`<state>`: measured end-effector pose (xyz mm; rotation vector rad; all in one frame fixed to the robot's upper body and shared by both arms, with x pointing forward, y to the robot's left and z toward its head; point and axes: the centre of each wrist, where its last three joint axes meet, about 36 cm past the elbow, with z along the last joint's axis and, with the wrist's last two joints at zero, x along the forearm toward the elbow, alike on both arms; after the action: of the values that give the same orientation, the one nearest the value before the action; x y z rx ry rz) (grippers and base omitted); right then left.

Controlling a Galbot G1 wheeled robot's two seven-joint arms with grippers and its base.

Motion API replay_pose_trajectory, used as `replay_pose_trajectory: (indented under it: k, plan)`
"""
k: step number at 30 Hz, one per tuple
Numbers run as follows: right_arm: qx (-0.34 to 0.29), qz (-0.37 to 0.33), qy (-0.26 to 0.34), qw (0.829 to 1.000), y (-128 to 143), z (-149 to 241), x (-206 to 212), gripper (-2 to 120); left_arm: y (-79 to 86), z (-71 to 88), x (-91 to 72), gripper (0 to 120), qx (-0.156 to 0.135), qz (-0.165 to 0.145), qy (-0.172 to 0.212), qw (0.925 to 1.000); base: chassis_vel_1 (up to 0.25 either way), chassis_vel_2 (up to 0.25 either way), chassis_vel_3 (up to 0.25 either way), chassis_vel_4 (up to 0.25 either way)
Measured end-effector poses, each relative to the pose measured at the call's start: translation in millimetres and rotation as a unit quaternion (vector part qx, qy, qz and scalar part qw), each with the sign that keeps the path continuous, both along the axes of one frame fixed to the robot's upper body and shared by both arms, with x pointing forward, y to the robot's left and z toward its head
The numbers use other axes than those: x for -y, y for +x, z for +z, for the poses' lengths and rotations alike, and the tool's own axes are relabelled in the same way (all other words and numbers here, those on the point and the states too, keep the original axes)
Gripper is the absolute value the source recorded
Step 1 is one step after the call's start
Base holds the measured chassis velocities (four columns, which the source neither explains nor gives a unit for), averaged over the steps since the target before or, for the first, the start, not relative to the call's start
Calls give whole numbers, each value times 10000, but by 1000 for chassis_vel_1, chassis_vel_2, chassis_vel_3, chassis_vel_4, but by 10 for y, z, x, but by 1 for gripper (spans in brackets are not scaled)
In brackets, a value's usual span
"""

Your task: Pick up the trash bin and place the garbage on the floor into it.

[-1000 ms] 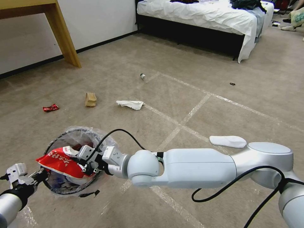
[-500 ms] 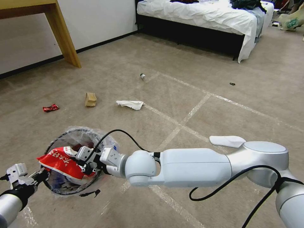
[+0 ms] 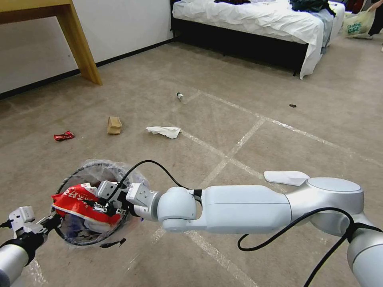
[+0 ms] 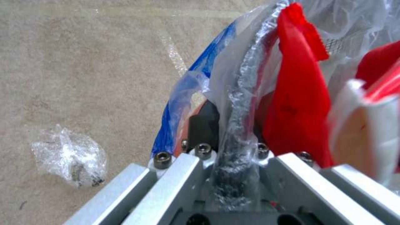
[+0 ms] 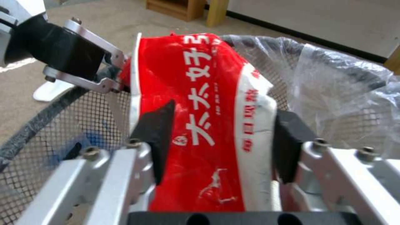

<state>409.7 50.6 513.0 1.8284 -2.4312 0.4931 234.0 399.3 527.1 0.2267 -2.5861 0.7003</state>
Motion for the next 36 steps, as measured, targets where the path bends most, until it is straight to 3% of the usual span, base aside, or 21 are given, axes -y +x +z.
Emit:
replay_pose_trajectory:
  k: [2,11,22,36]
  plan:
    - [8,3,24,10000,1,10,7,72,5,-3,-6,1,1,3,1,10000,0,0,0,0]
    - [55,-17,103,9999,20,52,25,99,3,-29,-15,1,-29,37,-8,10000,0,0,0,0]
    - [53,21,126,9999,-11,70,41,100,-10,-15,-9,1,-32,30,20,10000,0,0,0,0]
    - [105,121,-279,9995,-174,11,117,100,-20,35,13,1,34,-4,29,10000,0,0,0,0]
